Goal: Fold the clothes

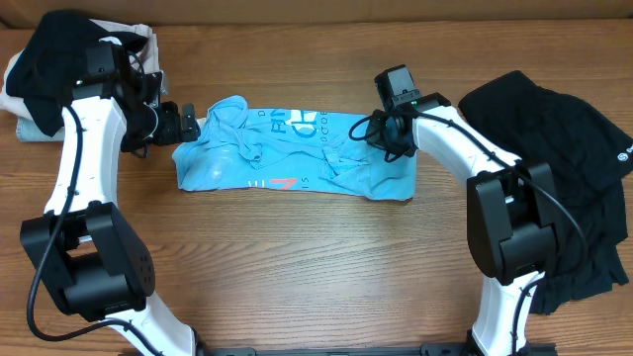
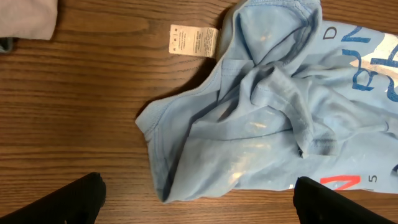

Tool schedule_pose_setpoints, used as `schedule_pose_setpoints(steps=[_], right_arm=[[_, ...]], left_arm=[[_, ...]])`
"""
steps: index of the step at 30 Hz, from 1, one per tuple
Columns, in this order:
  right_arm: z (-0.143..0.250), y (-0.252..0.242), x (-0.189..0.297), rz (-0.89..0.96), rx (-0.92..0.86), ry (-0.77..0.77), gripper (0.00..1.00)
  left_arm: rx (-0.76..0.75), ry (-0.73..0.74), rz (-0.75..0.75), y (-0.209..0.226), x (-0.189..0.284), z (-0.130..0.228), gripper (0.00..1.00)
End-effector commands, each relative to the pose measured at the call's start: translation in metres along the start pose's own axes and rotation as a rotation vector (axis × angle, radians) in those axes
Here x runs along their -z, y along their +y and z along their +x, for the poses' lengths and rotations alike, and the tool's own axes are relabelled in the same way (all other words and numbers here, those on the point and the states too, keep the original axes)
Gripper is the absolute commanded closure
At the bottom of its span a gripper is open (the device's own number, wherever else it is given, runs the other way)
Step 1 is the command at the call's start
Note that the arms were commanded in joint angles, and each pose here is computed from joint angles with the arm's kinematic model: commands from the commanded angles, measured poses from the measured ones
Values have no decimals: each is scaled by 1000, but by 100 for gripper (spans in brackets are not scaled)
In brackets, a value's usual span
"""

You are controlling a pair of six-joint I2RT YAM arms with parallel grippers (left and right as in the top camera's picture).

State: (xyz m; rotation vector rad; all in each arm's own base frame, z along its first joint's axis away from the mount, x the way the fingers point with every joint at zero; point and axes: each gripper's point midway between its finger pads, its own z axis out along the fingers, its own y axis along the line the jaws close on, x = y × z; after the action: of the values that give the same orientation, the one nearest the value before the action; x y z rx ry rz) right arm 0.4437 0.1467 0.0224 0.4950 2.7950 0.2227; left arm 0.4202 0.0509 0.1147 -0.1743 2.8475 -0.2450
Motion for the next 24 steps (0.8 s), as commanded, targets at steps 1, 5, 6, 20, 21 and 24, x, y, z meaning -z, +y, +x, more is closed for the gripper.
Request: schedule_pose_setpoints(steps=[1, 5, 6, 20, 21, 24], right_arm=[[-4, 1, -1, -1, 3, -14, 96], [-6, 22, 9, -69, 62, -3, 96], [-7, 28, 13, -80, 68, -5, 96], [19, 131, 51, -253, 202, -50, 96], [21, 135, 52, -259, 209, -52, 92], [28, 132, 51, -248, 217, -27, 32]], left_arm=[[18, 23, -3, 3, -8, 6, 0], [18, 23, -3, 3, -8, 6, 0], [19, 23, -3, 3, -8, 6, 0], [19, 23, -3, 3, -8, 6, 0], [19, 23, -3, 3, -8, 6, 0], [19, 24, -2, 3, -8, 6, 0]])
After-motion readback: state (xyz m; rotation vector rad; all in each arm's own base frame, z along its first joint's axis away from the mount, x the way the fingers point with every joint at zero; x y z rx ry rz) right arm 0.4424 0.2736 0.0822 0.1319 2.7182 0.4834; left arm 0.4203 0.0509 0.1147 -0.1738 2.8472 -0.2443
